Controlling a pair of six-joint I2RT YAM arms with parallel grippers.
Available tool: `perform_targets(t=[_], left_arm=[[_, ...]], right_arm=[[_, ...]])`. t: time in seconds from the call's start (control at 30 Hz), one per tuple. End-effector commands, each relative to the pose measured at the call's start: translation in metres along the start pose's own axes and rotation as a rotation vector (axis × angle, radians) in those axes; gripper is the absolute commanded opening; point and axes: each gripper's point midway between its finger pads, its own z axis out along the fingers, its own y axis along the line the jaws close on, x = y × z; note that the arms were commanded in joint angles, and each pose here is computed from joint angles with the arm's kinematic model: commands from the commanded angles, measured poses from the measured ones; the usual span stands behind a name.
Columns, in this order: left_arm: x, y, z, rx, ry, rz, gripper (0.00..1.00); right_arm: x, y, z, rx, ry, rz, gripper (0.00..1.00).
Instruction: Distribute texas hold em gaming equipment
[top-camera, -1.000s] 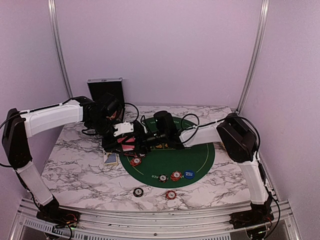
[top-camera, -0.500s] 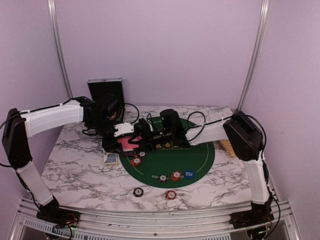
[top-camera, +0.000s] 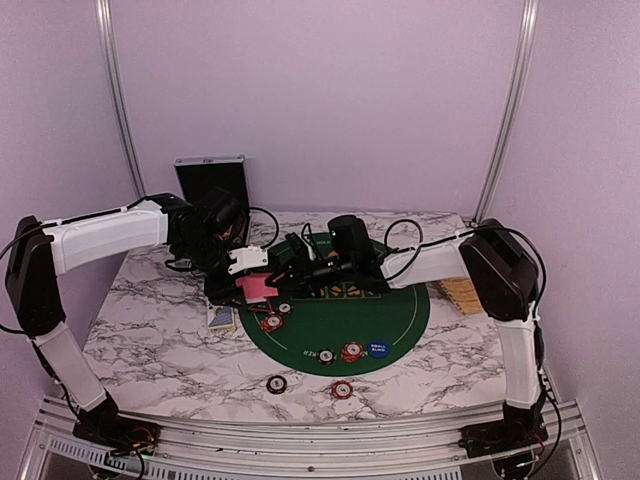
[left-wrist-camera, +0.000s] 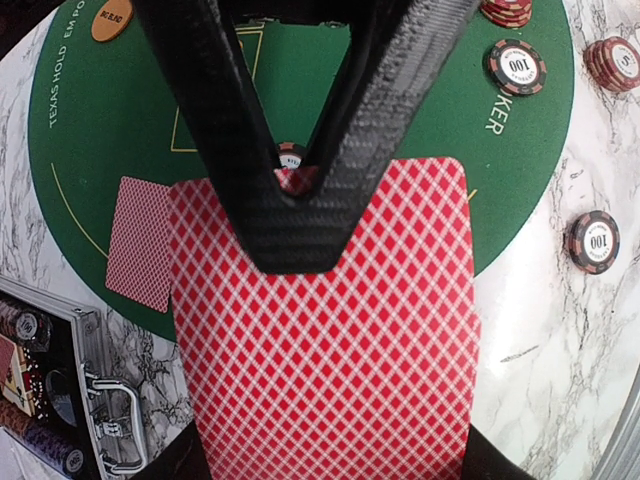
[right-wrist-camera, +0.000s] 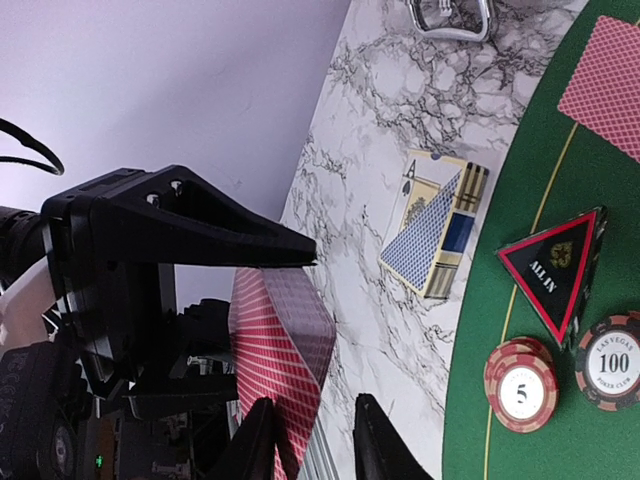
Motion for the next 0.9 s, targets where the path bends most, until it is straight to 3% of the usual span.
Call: perform_targets(t=[0.0, 0.2, 0.43, 0.87], left_arm=[[-0.002, 0.002, -0.004, -0.006, -0.007, 0.006, 0.00], [0.000, 0.003, -0.003, -0.009, 0.002, 0.006, 0.00], [0.001, 0.002, -0.002, -0.008, 0.008, 0.009, 0.00], [0.000, 0.004, -0.003, -0.014, 0.006, 0.013, 0.00]], right_arm=[[-0.011, 0.017, -0.016, -0.020, -0.043, -0.009, 0.23], [-0.011, 0.023, -0.019, -0.060, -0.044, 0.005, 0.13], [-0.009, 0.030, -0.015, -0.112, -0.029, 0.012, 0.33], [0.002, 0.021, -0.003, -0.129, 0.009, 0.045, 0.30]])
